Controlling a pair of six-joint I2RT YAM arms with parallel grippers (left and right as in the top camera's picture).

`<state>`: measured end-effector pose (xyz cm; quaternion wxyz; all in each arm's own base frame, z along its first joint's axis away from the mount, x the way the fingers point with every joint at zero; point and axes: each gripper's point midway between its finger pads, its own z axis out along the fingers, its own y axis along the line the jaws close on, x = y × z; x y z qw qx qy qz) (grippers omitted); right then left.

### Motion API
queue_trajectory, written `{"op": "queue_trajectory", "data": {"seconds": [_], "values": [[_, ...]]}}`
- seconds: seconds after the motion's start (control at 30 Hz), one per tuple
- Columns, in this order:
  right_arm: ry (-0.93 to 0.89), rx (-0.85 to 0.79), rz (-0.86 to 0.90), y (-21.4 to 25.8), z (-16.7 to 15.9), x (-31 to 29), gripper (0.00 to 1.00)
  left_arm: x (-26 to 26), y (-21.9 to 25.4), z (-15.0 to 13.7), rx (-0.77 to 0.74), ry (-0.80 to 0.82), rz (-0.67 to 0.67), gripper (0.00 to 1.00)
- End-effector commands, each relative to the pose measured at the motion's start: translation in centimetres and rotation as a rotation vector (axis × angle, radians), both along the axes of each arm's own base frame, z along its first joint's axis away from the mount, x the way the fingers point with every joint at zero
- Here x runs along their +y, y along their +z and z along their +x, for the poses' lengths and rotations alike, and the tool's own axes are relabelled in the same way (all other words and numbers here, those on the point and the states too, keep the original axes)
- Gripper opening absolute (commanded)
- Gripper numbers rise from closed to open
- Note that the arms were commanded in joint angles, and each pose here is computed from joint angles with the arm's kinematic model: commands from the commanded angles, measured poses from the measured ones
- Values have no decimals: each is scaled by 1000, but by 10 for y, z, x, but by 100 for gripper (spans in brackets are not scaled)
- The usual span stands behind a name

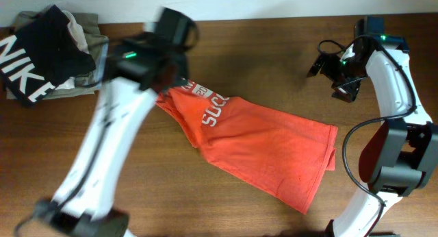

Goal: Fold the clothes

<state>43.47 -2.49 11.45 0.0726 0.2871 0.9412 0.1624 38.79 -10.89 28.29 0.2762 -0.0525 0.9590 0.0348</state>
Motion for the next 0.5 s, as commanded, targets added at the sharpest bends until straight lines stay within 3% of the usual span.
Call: {"op": "queue_trajectory", "data": {"seconds": [0.0, 0.1, 0.2, 0.37, 0.47], "values": [[-6, -36, -8, 14, 3, -1, 99, 62, 105, -31, -289, 134, -36, 0], [-9, -114, -20, 19, 21, -5, 99, 91, 146, -65, -411, 192, -71, 0], [-6, -107, -20, 19, 19, -5, 99, 90, 140, -60, -390, 192, -64, 0], [-4, 62, 18, 12, -22, 4, 100, 89, 129, -49, -357, 198, -43, 0], [34, 56, 6, 52, -51, 19, 94, 102, 119, -38, -333, 248, -13, 0]]}}
